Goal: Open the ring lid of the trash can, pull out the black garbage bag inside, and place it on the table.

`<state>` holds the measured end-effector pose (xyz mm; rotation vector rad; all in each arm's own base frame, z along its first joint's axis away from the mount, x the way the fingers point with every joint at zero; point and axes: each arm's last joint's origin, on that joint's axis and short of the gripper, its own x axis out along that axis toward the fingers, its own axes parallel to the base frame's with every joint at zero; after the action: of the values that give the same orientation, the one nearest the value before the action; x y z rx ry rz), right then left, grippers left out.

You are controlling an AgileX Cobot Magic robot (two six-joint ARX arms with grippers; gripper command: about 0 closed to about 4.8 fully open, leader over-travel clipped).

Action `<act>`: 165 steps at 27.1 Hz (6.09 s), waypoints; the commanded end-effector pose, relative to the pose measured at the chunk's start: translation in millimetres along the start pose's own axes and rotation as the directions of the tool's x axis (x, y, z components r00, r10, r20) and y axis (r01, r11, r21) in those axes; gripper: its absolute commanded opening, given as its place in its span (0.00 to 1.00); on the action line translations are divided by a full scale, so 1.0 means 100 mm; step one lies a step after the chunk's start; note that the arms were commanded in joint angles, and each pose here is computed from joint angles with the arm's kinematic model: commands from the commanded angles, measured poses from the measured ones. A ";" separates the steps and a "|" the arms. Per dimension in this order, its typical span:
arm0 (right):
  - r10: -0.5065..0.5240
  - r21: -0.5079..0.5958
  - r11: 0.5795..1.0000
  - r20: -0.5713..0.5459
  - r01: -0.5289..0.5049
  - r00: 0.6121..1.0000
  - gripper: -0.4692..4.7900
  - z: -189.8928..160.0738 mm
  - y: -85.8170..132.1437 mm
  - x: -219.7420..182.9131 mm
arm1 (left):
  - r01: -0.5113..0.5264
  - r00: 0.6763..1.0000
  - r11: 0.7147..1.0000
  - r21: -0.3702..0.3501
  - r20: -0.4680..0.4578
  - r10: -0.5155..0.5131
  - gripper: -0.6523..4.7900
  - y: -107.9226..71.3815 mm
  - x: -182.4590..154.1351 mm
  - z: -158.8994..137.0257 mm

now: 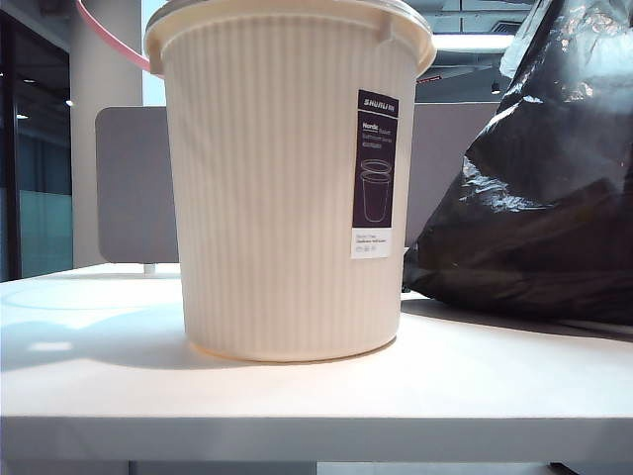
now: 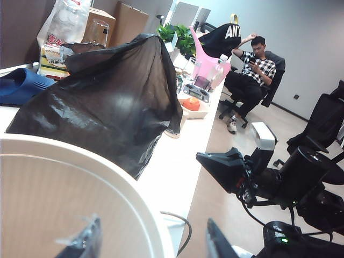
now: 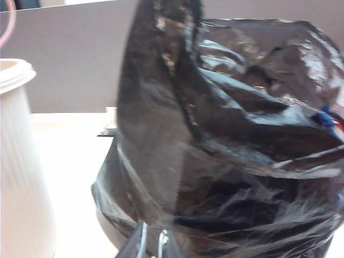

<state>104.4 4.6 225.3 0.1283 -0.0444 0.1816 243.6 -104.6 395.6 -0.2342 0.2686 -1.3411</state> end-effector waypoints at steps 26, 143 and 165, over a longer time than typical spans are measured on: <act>-0.038 0.015 0.999 -0.067 0.039 0.997 0.09 -0.59 -0.09 0.03 | -0.084 0.988 0.977 0.194 0.144 0.056 0.57 -0.67 -0.36 0.24; -0.048 0.026 0.998 -0.193 0.054 0.980 0.09 -0.72 -0.11 0.02 | -0.830 0.557 0.554 0.063 0.130 0.820 0.11 -0.47 -0.89 -2.82; -0.106 -0.009 0.994 0.029 0.106 0.994 0.09 -0.52 -0.14 -0.12 | -0.911 0.409 0.412 0.010 0.149 0.900 0.11 -0.40 -1.04 -2.80</act>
<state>97.0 -4.1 170.8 0.1250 -0.0584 0.0723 94.4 -15.5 151.1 -0.0537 0.1702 -0.2020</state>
